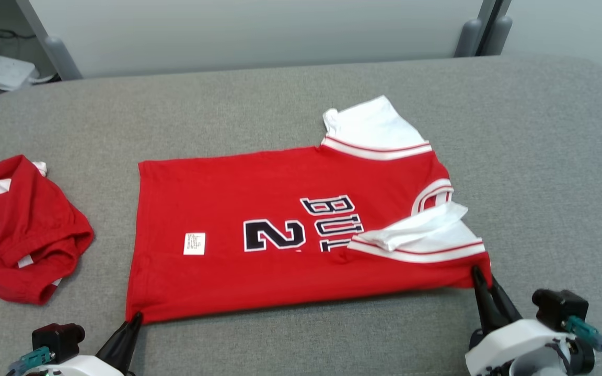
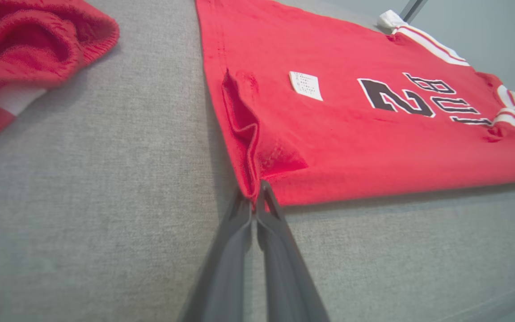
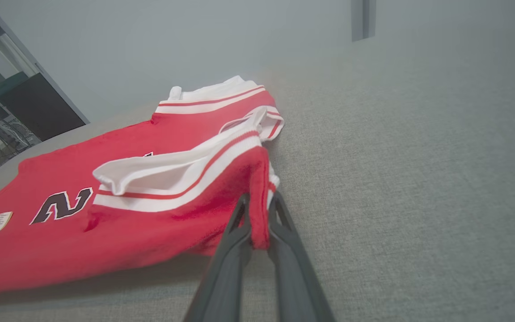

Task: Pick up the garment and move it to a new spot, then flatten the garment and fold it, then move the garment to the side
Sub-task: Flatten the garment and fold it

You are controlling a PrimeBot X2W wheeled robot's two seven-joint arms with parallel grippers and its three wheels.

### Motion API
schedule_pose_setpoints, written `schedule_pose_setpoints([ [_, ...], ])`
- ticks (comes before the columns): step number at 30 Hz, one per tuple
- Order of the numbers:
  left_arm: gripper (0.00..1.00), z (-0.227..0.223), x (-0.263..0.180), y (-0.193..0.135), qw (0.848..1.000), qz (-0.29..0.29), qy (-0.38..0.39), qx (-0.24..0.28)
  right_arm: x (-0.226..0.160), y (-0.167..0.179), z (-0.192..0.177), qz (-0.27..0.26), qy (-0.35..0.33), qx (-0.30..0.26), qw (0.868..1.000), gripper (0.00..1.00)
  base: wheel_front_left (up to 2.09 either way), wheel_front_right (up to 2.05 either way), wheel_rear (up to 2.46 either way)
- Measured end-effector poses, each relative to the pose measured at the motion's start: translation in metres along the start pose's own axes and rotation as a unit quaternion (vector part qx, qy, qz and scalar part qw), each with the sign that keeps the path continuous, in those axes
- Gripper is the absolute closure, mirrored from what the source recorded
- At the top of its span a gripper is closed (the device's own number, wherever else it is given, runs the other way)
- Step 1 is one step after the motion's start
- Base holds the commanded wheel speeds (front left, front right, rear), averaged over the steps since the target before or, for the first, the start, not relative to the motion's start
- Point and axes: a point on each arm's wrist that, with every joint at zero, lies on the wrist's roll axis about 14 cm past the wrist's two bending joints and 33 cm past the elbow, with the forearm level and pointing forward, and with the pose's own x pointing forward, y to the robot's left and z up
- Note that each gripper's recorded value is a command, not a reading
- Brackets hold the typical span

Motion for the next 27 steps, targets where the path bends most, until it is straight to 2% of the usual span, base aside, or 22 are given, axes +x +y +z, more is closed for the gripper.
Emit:
schedule_pose_setpoints([
  [11,1.0,-0.004,-0.004,0.002,1.0,0.012,0.005,0.013,-0.033,-0.007,-0.021,-0.016,0.021,0.016,1.0,1.0,0.0,0.0,0.0],
  [15,1.0,-0.008,-0.004,0.003,0.999,0.01,0.012,0.035,-0.036,-0.008,-0.024,-0.018,0.024,0.017,0.999,1.0,0.0,0.0,0.0],
  [27,1.0,-0.024,-0.019,0.006,0.999,0.026,0.018,0.014,-0.03,-0.004,-0.024,-0.011,0.026,0.014,1.0,1.0,0.0,0.0,0.0],
])
